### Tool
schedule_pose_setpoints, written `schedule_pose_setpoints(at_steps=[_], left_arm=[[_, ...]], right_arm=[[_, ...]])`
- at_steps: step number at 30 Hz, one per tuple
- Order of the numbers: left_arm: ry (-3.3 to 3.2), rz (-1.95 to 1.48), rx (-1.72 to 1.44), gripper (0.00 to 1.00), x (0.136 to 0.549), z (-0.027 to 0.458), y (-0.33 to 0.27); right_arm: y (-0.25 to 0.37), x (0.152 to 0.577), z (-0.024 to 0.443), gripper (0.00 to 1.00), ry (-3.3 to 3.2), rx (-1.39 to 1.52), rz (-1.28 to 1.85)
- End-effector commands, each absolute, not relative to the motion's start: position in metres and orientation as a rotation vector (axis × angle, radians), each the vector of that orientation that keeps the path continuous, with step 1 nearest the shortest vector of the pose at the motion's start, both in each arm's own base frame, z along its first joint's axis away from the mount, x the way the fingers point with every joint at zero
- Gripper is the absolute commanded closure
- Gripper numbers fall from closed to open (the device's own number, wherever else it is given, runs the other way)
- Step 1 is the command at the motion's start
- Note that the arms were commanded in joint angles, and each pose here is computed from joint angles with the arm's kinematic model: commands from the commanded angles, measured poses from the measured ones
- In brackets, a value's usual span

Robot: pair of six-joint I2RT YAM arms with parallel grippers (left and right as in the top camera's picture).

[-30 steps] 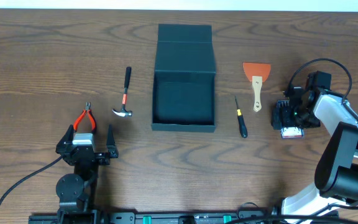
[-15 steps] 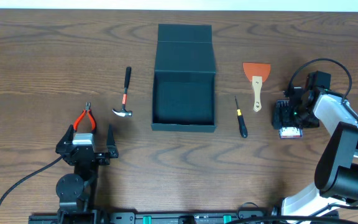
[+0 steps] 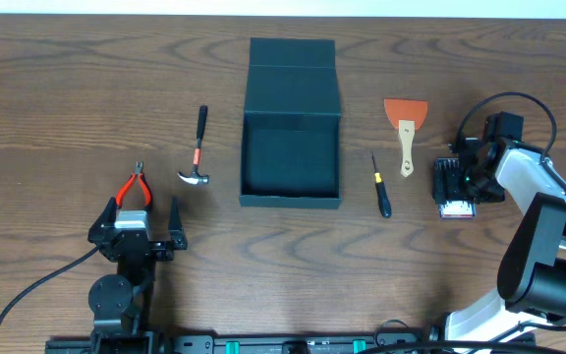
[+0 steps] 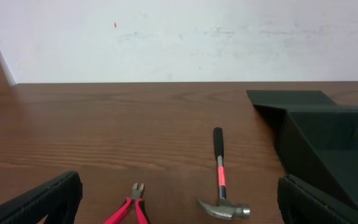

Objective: Pack container
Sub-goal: 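Lower the right gripper and grasp the screwdriver case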

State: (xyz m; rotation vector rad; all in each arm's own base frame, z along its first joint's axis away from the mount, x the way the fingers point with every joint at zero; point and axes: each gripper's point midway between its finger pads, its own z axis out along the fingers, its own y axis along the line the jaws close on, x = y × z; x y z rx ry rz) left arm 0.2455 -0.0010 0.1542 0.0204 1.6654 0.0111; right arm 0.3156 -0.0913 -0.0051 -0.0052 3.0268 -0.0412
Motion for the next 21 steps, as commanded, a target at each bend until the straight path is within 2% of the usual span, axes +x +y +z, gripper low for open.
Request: schedule_pose_setpoints(at_steps=[1, 3, 5, 6, 12, 15, 21], left_arm=[[1.685, 0.008, 0.045, 0.01, 0.245, 0.147, -0.004], [1.685, 0.008, 0.045, 0.01, 0.245, 0.147, -0.004], [1.685, 0.008, 0.045, 0.02, 0.245, 0.147, -0.004], [1.685, 0.008, 0.045, 0.01, 0.245, 0.147, -0.004], [1.685, 0.008, 0.045, 0.02, 0.245, 0.147, -0.004], [1.685, 0.008, 0.045, 0.01, 0.245, 0.147, -0.004], [1.685, 0.008, 0.045, 0.02, 0.245, 0.147, -0.004]], right_arm=[[-0.101, 0.301, -0.021, 0.18, 3.102, 0.001, -0.138], [-0.101, 0.301, -0.021, 0.18, 3.102, 0.001, -0.138], [-0.101, 0.302, -0.021, 0.09, 3.101, 0.002, -0.138], [-0.101, 0.302, -0.021, 0.08, 3.100, 0.015, -0.138], [-0.102, 0.303, -0.021, 0.10, 3.093, 0.060, -0.140], [-0.105, 0.305, -0.021, 0.01, 3.082, 0.090, -0.144], [-0.112, 0.306, -0.021, 0.05, 3.066, 0.155, -0.145]])
